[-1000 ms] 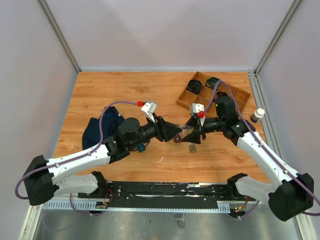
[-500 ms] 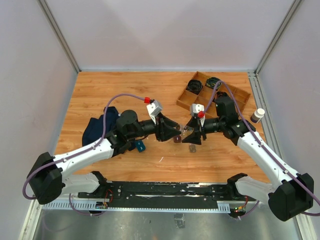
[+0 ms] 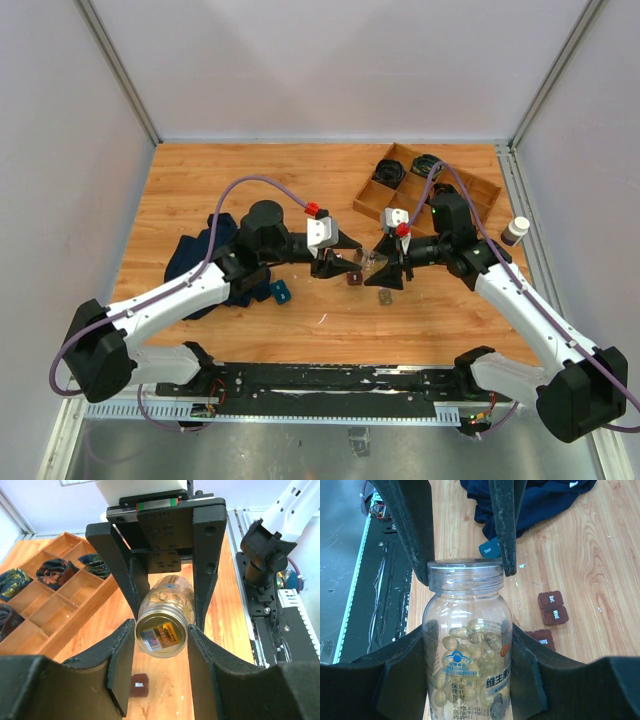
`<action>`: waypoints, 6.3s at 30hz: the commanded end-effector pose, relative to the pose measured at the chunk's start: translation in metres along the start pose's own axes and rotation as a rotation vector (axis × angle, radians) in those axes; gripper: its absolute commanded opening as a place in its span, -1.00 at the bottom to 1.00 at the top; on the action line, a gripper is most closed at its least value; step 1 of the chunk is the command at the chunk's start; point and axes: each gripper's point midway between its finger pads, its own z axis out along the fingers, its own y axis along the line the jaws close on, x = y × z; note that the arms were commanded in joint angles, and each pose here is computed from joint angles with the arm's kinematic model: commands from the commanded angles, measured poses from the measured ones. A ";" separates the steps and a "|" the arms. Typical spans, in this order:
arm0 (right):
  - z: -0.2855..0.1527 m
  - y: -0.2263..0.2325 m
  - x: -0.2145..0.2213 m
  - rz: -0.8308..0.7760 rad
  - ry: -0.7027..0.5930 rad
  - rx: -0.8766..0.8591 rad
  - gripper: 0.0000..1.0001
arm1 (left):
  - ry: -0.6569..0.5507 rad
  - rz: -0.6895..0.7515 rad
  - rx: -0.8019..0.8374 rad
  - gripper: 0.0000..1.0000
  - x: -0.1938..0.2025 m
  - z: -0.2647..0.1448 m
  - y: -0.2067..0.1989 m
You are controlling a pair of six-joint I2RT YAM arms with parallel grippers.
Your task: Sort the pills into containers
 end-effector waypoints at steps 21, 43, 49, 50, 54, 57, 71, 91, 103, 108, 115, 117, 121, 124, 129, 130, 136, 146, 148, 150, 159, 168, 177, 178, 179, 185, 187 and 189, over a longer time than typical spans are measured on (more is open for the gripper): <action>0.000 -0.003 -0.016 -0.070 -0.045 -0.007 -0.99 | -0.438 -0.672 -0.271 0.99 -0.044 -0.050 -0.006; 0.001 -0.004 -0.014 -0.064 -0.040 -0.005 -0.99 | -0.302 -0.714 -0.453 0.97 -0.021 -0.015 0.009; 0.001 -0.004 -0.014 -0.065 -0.041 -0.006 -0.99 | -0.278 -0.713 -0.425 0.82 -0.019 -0.006 0.008; 0.001 -0.004 -0.014 -0.065 -0.041 -0.006 -0.99 | -0.275 -0.712 -0.424 0.75 -0.018 -0.005 0.008; 0.001 -0.004 -0.014 -0.065 -0.041 -0.006 -0.99 | -0.266 -0.709 -0.414 0.39 -0.017 -0.003 0.007; 0.000 -0.004 -0.015 -0.068 -0.042 -0.005 -0.99 | -0.265 -0.707 -0.412 -0.01 -0.017 -0.004 0.006; 0.000 -0.003 -0.016 -0.071 -0.046 -0.009 -0.99 | -0.151 -0.334 -0.040 -0.83 -0.002 0.010 -0.034; -0.001 -0.001 -0.018 -0.076 -0.051 -0.010 -0.99 | -0.358 -0.030 -0.131 0.98 -0.055 -0.038 0.004; 0.000 -0.002 -0.017 -0.073 -0.046 -0.008 -0.99 | -0.569 -0.582 -0.262 0.73 -0.067 -0.064 -0.006; 0.000 -0.003 -0.015 -0.068 -0.044 -0.009 -0.99 | -0.427 -0.638 -0.497 0.59 -0.040 -0.048 0.009; 0.001 -0.004 -0.014 -0.066 -0.041 -0.008 -0.99 | -0.329 -0.689 -0.543 0.35 -0.026 -0.030 0.019; 0.001 -0.004 -0.014 -0.066 -0.041 -0.007 -0.99 | -0.305 -0.689 -0.542 0.33 -0.023 -0.024 0.019; 0.001 -0.004 -0.014 -0.065 -0.040 -0.007 -0.99 | -0.288 -0.685 -0.520 0.27 -0.023 -0.015 0.016; 0.001 -0.004 -0.014 -0.065 -0.040 -0.008 -0.99 | -0.282 -0.684 -0.495 0.17 -0.025 -0.012 0.012; 0.001 -0.004 -0.015 -0.068 -0.041 -0.008 -0.99 | -0.274 -0.685 -0.470 0.14 -0.026 -0.007 0.007; 0.001 -0.004 -0.014 -0.066 -0.041 -0.009 -0.99 | -0.269 -0.683 -0.468 0.14 -0.025 -0.006 0.006; 0.001 -0.004 -0.013 -0.064 -0.040 -0.008 -0.99 | -0.239 -0.677 -0.440 -0.11 -0.021 0.003 0.003; 0.001 -0.003 -0.015 -0.067 -0.043 -0.009 -0.99 | -0.173 -0.479 -0.341 -0.70 -0.017 0.003 -0.012; 0.001 -0.003 -0.015 -0.068 -0.043 -0.010 -0.99 | -0.146 -0.367 -0.279 -0.71 -0.015 0.002 -0.021; 0.001 -0.003 -0.015 -0.069 -0.044 -0.011 -0.99 | -0.115 -0.272 -0.226 -0.73 -0.011 0.002 -0.029; 0.000 -0.003 -0.015 -0.068 -0.044 -0.009 -0.99 | -0.113 -0.173 -0.222 -0.33 -0.015 -0.010 -0.011; 0.001 -0.004 -0.014 -0.068 -0.042 -0.010 -0.99 | -0.334 -0.376 -0.349 0.88 -0.058 -0.040 -0.003; 0.001 -0.004 -0.014 -0.067 -0.040 -0.010 -0.99 | -0.284 -0.549 -0.390 0.63 -0.036 -0.023 0.006; 0.001 -0.004 -0.014 -0.066 -0.040 -0.009 -0.99 | -0.273 -0.554 -0.395 0.56 -0.035 -0.020 0.008; 0.001 -0.004 -0.014 -0.068 -0.041 -0.009 -0.99 | -0.254 -0.561 -0.395 0.53 -0.030 -0.015 0.008; 0.001 -0.004 -0.013 -0.067 -0.040 -0.009 -0.99 | -0.224 -0.569 -0.375 0.28 -0.025 -0.003 0.007; 0.001 -0.004 -0.014 -0.068 -0.039 -0.008 -0.99 | -0.219 -0.570 -0.372 0.25 -0.024 -0.001 0.007; 0.001 -0.004 -0.013 -0.067 -0.039 -0.008 -0.99 | -0.218 -0.570 -0.373 0.21 -0.024 0.000 0.007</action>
